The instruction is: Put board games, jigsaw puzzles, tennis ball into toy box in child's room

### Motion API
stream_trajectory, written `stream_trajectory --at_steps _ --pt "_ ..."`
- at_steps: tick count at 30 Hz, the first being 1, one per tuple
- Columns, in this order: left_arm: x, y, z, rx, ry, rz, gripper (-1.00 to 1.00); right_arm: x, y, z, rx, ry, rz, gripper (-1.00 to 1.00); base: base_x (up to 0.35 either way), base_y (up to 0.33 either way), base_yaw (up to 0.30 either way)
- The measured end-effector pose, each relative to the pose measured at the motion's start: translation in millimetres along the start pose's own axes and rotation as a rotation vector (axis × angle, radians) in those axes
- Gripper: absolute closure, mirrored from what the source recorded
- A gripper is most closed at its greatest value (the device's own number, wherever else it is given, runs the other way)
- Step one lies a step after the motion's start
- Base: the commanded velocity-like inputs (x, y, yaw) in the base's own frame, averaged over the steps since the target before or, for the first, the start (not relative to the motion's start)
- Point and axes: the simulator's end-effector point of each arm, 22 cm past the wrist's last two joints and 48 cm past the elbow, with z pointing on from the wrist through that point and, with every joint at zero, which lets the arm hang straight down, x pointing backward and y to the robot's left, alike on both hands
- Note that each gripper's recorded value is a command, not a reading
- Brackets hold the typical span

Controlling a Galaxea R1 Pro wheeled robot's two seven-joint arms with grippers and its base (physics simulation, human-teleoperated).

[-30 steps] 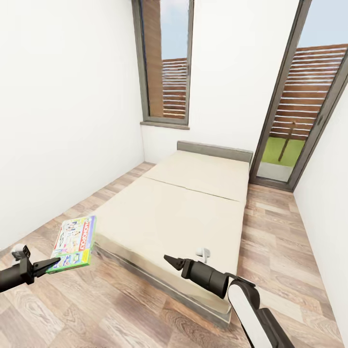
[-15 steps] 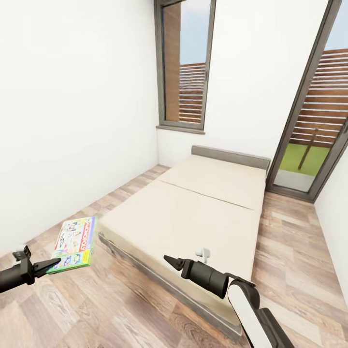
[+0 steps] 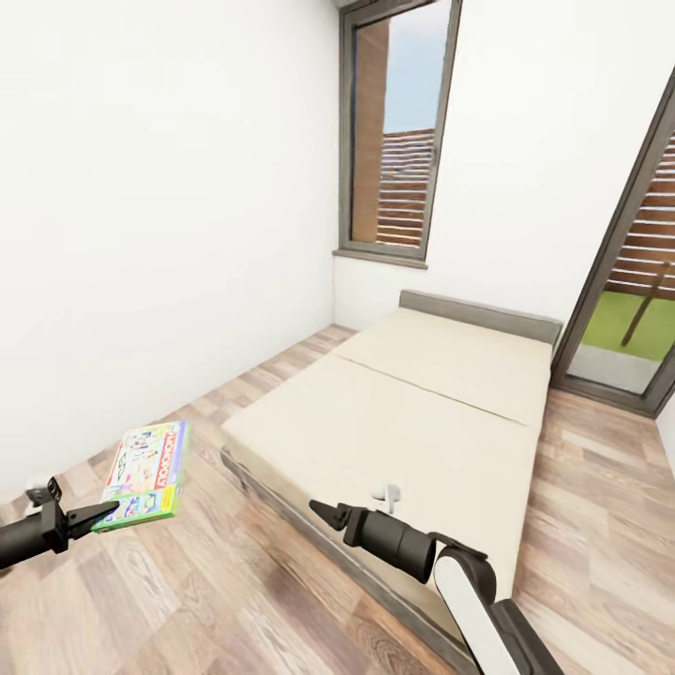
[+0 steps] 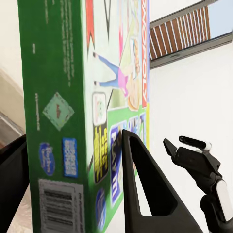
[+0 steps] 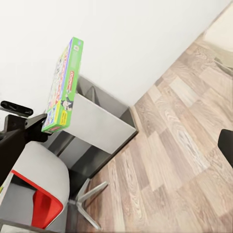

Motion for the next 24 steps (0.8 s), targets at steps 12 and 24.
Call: stream_trajectory --at_steps 12,24 --pt "-8 -23 -5.0 0.008 -0.005 0.011 1.00 -14 20 -5.2 -0.006 -0.007 -0.012 -1.00 0.000 0.000 0.210" --pt "-15 -44 -9.9 0.014 -0.009 0.021 1.00 -27 38 -10.7 -0.010 -0.013 -0.024 -1.00 0.000 0.000 0.210"
